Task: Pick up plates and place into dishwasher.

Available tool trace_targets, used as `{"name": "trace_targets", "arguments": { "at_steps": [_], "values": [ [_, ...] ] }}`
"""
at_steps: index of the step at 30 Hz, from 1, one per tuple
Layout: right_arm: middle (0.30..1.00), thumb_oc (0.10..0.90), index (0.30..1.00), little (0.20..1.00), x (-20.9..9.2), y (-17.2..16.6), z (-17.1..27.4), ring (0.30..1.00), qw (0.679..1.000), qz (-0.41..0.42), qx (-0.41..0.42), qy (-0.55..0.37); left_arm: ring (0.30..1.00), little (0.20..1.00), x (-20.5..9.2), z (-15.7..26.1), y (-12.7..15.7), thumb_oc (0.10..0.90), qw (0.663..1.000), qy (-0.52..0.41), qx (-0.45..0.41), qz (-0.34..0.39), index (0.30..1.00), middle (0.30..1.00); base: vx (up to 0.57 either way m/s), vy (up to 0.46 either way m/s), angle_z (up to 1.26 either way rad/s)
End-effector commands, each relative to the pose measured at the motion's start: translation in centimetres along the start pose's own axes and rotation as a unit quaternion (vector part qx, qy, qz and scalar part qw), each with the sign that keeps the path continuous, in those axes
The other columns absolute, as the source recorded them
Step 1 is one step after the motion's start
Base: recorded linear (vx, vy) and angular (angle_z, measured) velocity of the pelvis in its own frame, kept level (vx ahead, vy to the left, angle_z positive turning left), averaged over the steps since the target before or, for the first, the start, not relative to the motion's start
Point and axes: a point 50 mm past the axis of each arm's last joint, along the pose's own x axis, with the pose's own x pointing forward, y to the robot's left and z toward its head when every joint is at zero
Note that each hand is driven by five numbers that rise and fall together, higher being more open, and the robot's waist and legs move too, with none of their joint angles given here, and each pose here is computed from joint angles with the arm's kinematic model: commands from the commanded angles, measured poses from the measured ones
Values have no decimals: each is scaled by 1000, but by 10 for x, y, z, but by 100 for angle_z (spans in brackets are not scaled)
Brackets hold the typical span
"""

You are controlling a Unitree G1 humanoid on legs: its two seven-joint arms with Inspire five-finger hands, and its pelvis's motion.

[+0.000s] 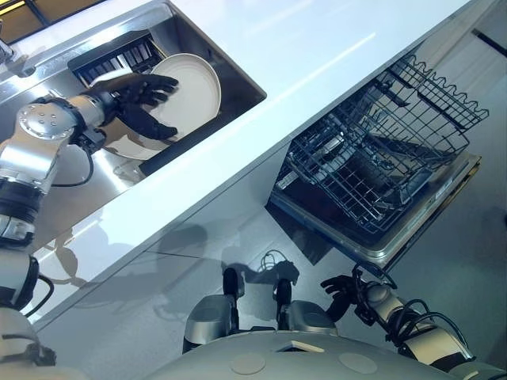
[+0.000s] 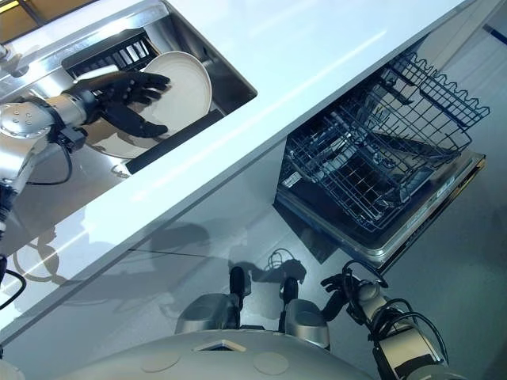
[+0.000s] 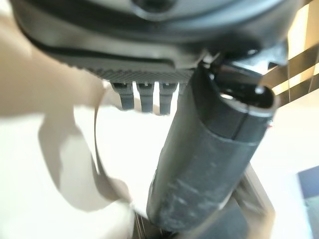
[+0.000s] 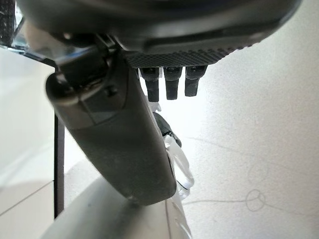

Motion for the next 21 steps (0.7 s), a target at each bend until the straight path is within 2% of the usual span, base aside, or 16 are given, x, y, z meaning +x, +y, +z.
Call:
{"name": "trace_targets", "arguments": {
  "at_steps": [1, 6, 13, 21],
  "values": [
    [900, 800, 900, 900, -13, -32, -24, 900, 999, -33, -3, 32, 900, 900, 8, 74, 8, 800, 987, -156, -30, -13, 900, 900, -21, 34, 0],
    [900, 800, 900, 900, -13, -35, -20, 900, 999, -35, -5, 31, 900, 900, 24, 78, -12, 800, 978, -182, -93, -33, 900, 900, -10, 13, 1],
    [900, 800, 900, 900, -12, -36, -17, 900, 999, -38, -1, 27, 900, 900, 31, 78, -17, 800, 977, -188, -96, -11, 900, 900, -33, -9, -1],
    [900, 800, 900, 900, -13, -35, -22, 900, 999, -44, -6, 27, 900, 900, 28, 64, -18, 800, 982, -161, -93, -31, 900, 900, -16, 7, -2]
  ]
}}
